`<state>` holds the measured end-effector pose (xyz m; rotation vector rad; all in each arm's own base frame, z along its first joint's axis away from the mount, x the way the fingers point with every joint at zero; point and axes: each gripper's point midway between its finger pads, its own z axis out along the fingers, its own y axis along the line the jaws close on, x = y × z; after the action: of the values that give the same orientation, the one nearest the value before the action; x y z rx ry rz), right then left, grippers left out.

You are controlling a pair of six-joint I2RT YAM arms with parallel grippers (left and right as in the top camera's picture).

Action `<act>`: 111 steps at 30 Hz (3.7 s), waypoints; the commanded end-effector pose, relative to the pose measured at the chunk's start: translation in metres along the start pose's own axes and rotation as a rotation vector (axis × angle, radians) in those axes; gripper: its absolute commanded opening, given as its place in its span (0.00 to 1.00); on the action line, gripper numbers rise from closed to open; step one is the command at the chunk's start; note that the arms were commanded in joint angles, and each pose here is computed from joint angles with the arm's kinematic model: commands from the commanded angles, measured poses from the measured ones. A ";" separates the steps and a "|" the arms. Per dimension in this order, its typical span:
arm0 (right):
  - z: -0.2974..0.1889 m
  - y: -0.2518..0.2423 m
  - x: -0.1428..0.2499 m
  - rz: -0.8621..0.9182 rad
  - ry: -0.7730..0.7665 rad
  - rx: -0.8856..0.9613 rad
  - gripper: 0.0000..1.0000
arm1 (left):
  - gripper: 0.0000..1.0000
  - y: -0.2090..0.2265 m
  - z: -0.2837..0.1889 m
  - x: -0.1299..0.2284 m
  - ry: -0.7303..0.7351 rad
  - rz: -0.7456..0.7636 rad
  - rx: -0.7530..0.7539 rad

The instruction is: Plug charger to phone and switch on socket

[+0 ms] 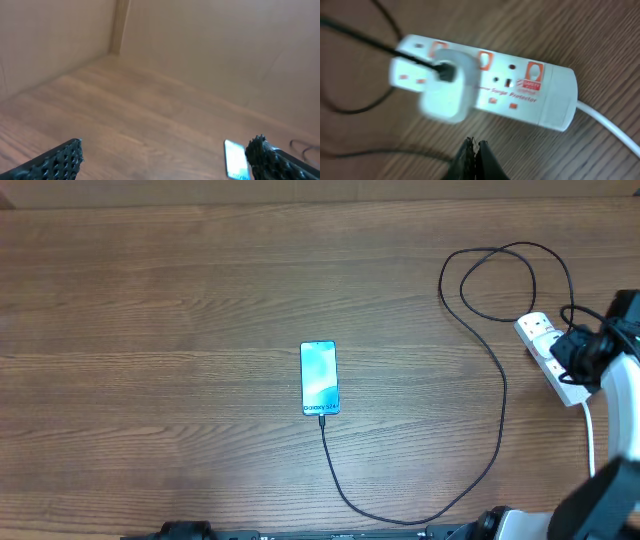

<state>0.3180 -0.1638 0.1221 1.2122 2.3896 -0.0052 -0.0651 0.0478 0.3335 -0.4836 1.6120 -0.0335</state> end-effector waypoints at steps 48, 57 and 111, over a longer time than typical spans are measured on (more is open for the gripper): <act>-0.246 0.086 0.149 -0.548 -0.271 -0.859 1.00 | 1.00 0.002 -0.002 0.001 -0.009 -0.011 -0.020; -0.265 0.090 0.146 -0.578 -0.668 -1.083 1.00 | 1.00 0.002 -0.002 0.001 -0.009 -0.011 -0.020; -0.107 0.063 0.153 -0.464 -0.818 -0.830 1.00 | 1.00 0.002 -0.002 0.001 -0.009 -0.011 -0.020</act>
<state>0.2457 0.0193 0.1709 0.1664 1.5998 0.3003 -0.0655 0.0478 0.3327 -0.4841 1.6149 -0.0324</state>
